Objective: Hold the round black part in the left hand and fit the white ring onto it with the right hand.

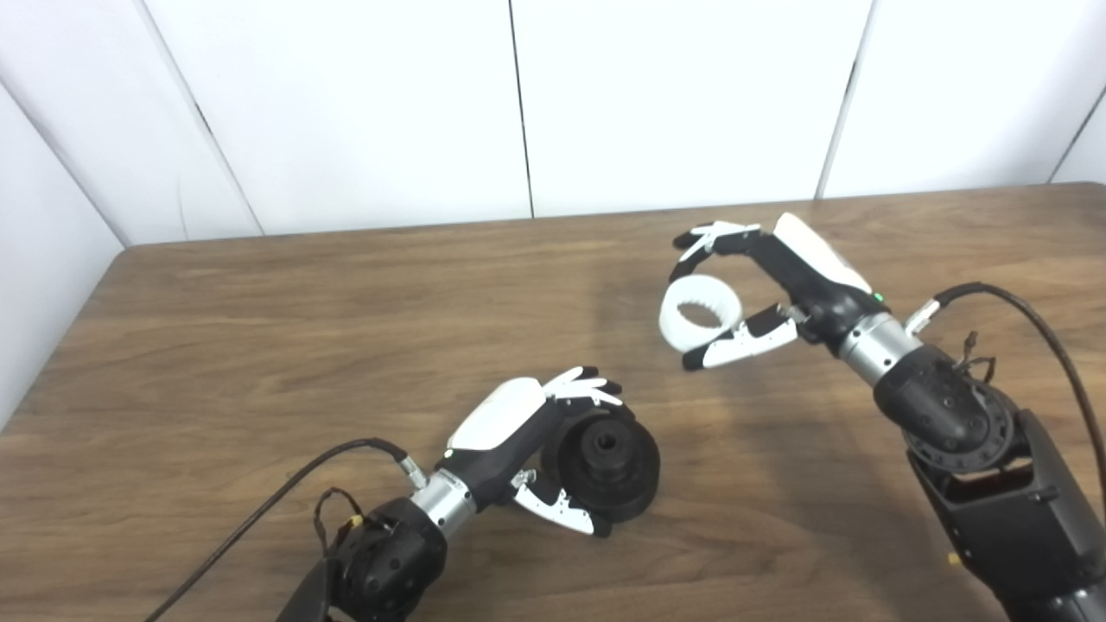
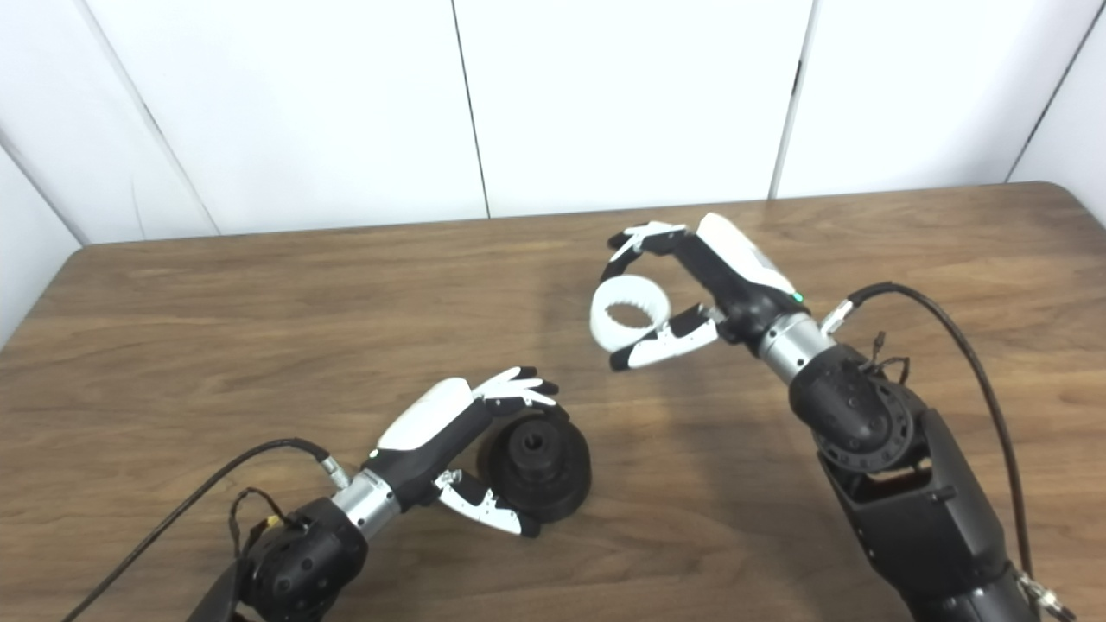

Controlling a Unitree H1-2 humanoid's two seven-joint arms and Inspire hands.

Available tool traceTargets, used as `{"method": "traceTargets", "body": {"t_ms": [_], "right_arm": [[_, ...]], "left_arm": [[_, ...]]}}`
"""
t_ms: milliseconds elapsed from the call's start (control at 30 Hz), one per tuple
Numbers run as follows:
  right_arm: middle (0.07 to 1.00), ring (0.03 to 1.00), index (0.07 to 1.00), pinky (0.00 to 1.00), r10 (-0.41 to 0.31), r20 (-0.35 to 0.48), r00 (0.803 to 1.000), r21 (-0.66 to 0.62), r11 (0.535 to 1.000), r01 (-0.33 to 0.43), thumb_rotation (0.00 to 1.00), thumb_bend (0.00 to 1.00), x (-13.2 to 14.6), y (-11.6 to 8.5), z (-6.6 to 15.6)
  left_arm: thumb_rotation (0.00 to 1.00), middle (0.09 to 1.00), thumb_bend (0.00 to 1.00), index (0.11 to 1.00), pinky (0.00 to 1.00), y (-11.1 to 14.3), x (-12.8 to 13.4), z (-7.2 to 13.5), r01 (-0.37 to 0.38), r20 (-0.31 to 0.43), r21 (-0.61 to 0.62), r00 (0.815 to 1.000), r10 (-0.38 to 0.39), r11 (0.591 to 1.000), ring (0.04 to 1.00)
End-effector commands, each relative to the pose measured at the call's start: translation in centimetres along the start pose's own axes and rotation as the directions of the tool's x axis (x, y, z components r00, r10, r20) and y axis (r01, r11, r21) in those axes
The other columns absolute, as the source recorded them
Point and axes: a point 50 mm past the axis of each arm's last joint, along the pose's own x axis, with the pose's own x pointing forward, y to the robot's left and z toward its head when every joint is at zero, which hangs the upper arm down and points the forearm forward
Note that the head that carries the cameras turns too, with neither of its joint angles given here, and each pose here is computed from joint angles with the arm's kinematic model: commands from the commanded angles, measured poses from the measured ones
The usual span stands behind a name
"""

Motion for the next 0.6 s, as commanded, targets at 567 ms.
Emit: {"method": "traceTargets", "body": {"t_ms": [567], "right_arm": [[0.832,0.94,0.488,0.85,0.157,0.129,0.979,0.021,0.987,-0.161,0.14,0.53,-1.5,3.3,5.3]], "left_arm": [[0.08,0.898,0.52,0.494,0.89,-0.6,0.1,-0.7,0.069,-0.073,0.036,0.995,-0.067,0.997,0.985]]}}
